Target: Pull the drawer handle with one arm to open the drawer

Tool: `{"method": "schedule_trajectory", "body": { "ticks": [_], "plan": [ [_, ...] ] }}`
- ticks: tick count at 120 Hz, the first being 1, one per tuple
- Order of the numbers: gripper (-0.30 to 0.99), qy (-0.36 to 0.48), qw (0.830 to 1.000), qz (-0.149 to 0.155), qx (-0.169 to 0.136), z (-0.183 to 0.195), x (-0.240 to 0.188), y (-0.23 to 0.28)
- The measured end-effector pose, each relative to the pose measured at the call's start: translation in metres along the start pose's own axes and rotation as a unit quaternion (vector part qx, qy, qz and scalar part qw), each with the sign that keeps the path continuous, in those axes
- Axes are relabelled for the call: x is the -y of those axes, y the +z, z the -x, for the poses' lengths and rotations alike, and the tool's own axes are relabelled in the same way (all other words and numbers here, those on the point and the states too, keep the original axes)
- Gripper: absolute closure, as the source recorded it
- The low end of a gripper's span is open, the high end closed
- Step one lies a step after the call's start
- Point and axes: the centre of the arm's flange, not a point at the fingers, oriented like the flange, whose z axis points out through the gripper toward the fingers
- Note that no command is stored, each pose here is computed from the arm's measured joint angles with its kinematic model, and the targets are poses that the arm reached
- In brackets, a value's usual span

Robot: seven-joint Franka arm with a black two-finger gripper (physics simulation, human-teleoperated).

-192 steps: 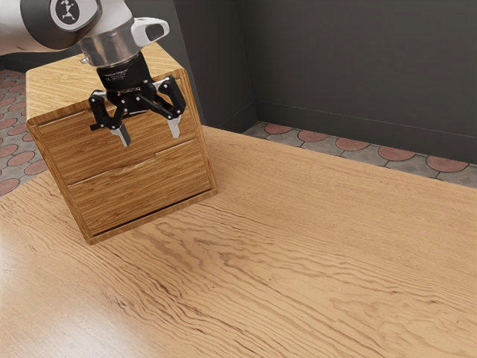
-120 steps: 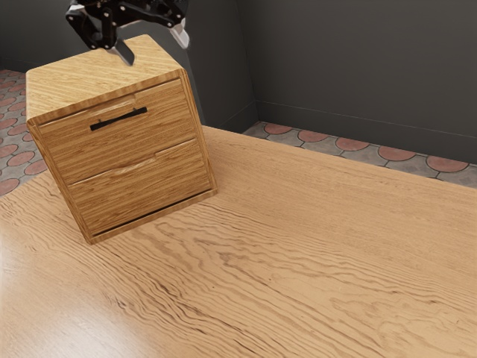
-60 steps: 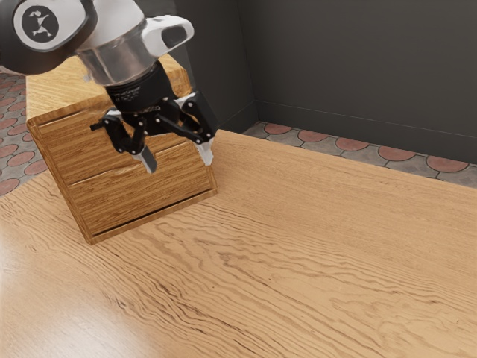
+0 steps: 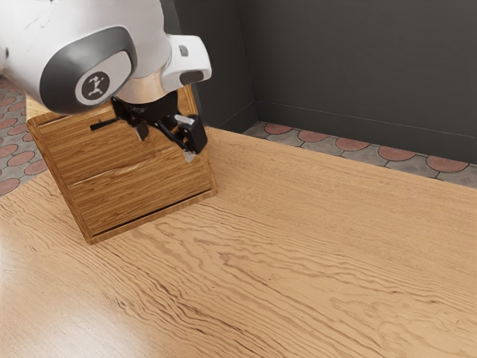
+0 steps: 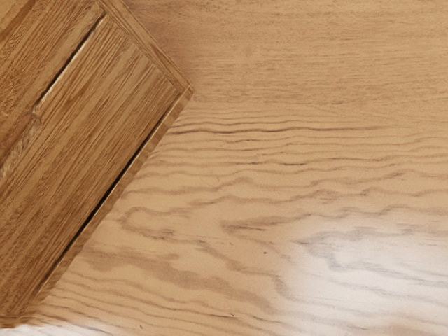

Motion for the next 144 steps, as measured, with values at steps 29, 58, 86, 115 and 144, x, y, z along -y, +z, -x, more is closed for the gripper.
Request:
{"method": "schedule_trajectory", "body": {
  "ticks": [29,58,86,115,144],
  "plan": [
    [0.00,0.095,0.992,-0.083,0.012,-0.008,0.017,0.022],
    [0.00,0.152,0.983,-0.094,0.043,-0.033,0.034,0.058],
    [0.00,0.155,0.982,-0.091,0.050,-0.069,0.090,0.097],
    [0.00,0.186,0.977,-0.089,0.060,-0.072,0.099,0.112],
    [0.00,0.207,0.971,-0.090,0.079,-0.065,0.110,0.126]
  ]
}}
